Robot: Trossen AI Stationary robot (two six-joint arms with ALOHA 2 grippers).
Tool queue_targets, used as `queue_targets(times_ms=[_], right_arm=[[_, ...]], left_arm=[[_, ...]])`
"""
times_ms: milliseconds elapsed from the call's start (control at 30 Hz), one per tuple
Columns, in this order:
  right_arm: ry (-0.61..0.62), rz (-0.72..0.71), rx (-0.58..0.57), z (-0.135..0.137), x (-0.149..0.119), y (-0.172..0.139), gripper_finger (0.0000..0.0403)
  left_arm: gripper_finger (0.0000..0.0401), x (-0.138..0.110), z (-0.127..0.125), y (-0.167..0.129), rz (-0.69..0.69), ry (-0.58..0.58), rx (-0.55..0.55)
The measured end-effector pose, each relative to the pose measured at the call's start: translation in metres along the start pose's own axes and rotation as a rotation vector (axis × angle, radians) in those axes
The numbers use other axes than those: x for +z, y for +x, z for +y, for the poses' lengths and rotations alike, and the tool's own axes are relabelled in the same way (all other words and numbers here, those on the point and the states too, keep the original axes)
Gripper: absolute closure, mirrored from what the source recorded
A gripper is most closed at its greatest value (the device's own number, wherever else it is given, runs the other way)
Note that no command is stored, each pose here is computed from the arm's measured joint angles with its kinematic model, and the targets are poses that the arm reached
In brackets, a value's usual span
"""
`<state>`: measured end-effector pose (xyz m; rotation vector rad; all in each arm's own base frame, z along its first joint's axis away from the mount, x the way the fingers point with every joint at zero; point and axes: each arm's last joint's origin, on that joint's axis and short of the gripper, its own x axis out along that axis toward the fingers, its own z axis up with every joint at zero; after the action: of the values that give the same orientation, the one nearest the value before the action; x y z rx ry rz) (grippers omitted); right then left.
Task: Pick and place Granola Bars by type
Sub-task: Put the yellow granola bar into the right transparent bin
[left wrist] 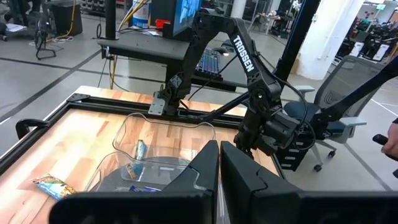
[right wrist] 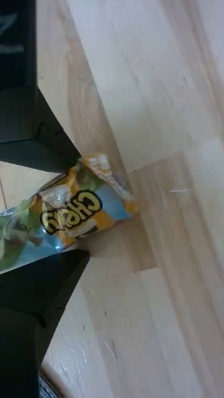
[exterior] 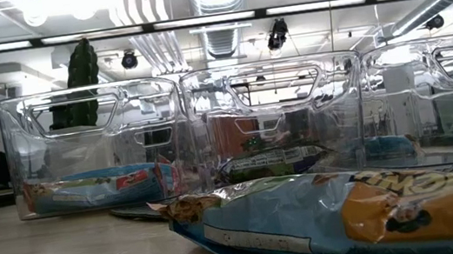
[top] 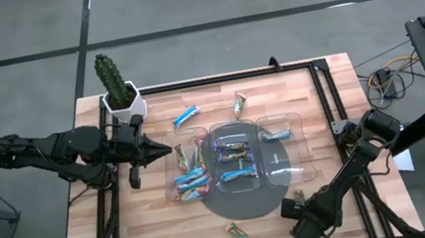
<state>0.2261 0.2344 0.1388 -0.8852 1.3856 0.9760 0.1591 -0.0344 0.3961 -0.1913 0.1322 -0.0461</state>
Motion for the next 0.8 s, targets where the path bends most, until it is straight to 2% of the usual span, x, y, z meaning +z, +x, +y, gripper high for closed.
queue_targets(times_ms=[233, 600, 800], right_arm=[[-0.003, 0.002, -0.004, 0.000, -0.001, 0.001, 0.0213], [0.009, -0.018, -0.025, -0.002, 0.003, -0.002, 0.0344], [0.053, -0.050, -0.015, -0.004, 0.014, -0.020, 0.0366]], left_arm=[[0.0401, 0.000, 0.000, 0.000, 0.000, -0.001, 0.000], [0.0401, 0.000, 0.000, 0.000, 0.000, -0.020, 0.000], [0.0401, 0.000, 0.000, 0.000, 0.000, -0.024, 0.000]])
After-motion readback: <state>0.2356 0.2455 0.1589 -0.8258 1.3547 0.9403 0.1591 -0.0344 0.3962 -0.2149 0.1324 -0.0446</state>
